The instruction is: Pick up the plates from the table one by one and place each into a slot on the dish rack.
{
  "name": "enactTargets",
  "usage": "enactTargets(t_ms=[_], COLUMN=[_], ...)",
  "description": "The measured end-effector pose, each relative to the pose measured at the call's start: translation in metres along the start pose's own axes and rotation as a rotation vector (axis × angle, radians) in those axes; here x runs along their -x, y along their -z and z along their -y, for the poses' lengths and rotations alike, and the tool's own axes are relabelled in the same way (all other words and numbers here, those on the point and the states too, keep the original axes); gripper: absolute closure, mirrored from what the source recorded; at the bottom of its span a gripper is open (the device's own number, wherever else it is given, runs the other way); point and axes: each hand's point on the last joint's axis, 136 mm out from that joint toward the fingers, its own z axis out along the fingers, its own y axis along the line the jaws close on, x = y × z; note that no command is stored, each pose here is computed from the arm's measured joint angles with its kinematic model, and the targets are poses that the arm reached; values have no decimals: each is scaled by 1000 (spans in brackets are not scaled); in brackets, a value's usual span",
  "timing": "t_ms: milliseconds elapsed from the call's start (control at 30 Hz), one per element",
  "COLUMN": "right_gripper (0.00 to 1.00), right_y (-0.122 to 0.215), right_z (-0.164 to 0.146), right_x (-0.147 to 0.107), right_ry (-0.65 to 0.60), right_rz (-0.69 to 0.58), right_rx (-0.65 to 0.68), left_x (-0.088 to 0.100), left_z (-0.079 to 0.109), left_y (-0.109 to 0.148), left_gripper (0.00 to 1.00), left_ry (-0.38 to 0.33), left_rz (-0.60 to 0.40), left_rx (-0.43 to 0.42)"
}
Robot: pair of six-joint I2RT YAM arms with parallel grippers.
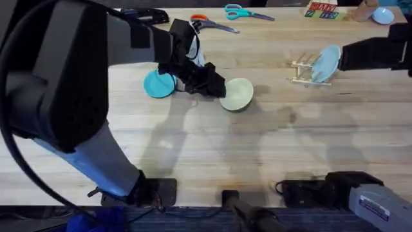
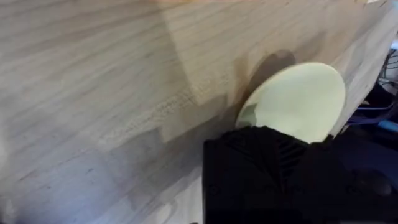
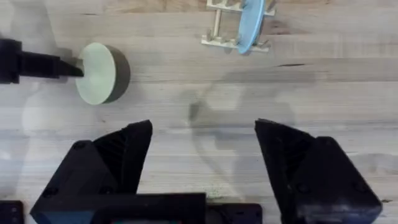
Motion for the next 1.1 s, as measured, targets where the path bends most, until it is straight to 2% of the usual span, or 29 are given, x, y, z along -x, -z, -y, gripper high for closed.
enactTargets(t_ms=[367,600,900,1100], right_gripper=[7,7,7,6], right_y=[0,-1,-32,-54], right_z=[-1,-23,-46,-61], right_x=[0,-1,1,-2], right_ry=[0,-10,-172,-187], right_rz=[0,-17,-182,-285], right_rx=[5,133,248,266], left_x=[1,1,1,1], left_z=[1,1,1,1], left_y=[-2,-2,-2,-2], left_gripper=[960,960,960,959], left_ry=[19,21,21,21], left_rz=[-7,-7,-6,-6], left_rx=[-17,-17,-17,-17])
